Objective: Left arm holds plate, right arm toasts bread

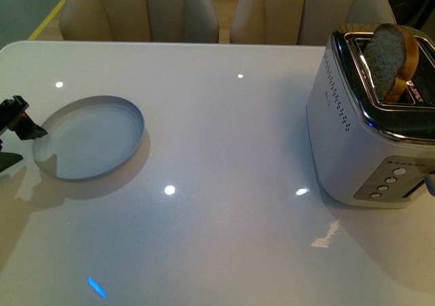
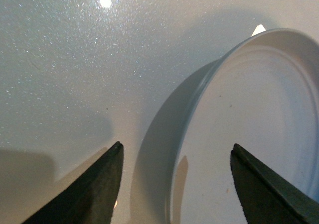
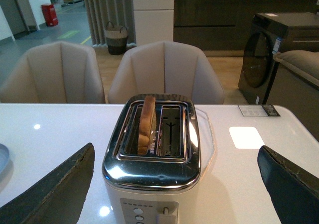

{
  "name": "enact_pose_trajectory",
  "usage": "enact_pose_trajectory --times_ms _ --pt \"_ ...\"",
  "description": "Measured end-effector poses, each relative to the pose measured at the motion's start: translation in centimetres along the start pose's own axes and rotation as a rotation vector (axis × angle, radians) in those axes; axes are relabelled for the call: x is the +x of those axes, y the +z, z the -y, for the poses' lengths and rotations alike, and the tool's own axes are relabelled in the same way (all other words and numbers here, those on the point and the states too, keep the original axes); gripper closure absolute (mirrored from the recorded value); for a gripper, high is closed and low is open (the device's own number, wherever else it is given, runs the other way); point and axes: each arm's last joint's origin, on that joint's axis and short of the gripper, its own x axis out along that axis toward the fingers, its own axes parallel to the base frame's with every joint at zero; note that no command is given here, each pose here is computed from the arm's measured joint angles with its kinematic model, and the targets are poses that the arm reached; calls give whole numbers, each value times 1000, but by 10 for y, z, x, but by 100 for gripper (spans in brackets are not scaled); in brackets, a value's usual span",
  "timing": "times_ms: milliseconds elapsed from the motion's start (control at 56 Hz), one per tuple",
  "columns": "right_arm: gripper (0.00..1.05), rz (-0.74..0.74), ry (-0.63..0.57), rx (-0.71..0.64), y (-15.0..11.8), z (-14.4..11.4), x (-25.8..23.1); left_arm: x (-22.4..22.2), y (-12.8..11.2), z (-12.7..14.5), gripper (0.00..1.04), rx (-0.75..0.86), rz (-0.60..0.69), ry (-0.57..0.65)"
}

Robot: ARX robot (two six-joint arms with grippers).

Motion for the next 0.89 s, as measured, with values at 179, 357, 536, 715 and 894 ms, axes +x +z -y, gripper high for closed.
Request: enact_pose_trajectory --times_ms 179,357,536,715,894 --pt "9 0 0 0 0 0 0 -32 21 15 7 61 88 -13" --pt "9 0 0 0 0 0 0 -91 40 43 7 119 220 -58" --pt "9 0 0 0 0 0 0 -155 48 78 7 178 352 -67" --pt "9 0 0 0 0 0 0 -201 43 121 7 223 461 -82" --pt "9 0 -2 0 0 0 0 -210 40 133 7 236 480 -117"
